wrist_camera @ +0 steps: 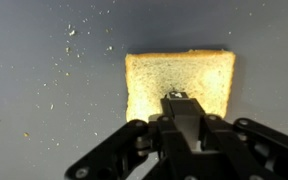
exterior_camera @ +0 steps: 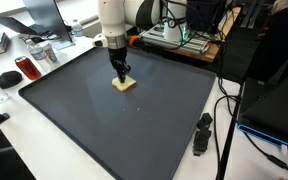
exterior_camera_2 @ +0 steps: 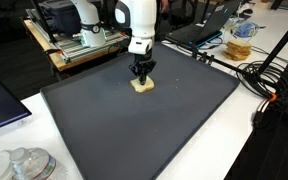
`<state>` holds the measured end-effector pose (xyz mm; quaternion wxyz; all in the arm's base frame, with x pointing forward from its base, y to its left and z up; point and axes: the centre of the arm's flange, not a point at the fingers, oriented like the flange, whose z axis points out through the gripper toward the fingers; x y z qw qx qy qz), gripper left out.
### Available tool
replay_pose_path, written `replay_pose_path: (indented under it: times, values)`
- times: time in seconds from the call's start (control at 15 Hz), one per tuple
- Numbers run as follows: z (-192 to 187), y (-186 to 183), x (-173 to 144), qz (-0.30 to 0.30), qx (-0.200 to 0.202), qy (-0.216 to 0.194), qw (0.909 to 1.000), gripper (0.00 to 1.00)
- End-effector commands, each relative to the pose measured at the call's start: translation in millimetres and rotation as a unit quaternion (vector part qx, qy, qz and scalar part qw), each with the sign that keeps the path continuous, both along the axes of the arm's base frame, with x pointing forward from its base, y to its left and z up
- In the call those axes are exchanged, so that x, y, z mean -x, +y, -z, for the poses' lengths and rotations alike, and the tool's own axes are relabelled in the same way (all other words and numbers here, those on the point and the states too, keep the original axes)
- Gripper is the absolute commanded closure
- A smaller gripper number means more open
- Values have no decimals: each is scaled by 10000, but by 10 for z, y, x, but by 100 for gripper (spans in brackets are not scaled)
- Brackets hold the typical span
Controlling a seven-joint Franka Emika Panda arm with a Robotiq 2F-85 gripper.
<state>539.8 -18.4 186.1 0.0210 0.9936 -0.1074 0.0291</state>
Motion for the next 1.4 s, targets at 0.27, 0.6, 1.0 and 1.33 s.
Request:
replay_pose_path:
  times: [0.27, 0.6, 1.0, 1.33]
  values:
    - [-238, -39, 208, -23, 75, 189, 9998, 95]
    - [-430, -21, 262, -56, 64, 122, 9999, 95]
    - [-582, 57, 269, -42, 205, 24, 9998, 95]
    - [-660, 314, 165, 13, 597, -2, 9982, 95]
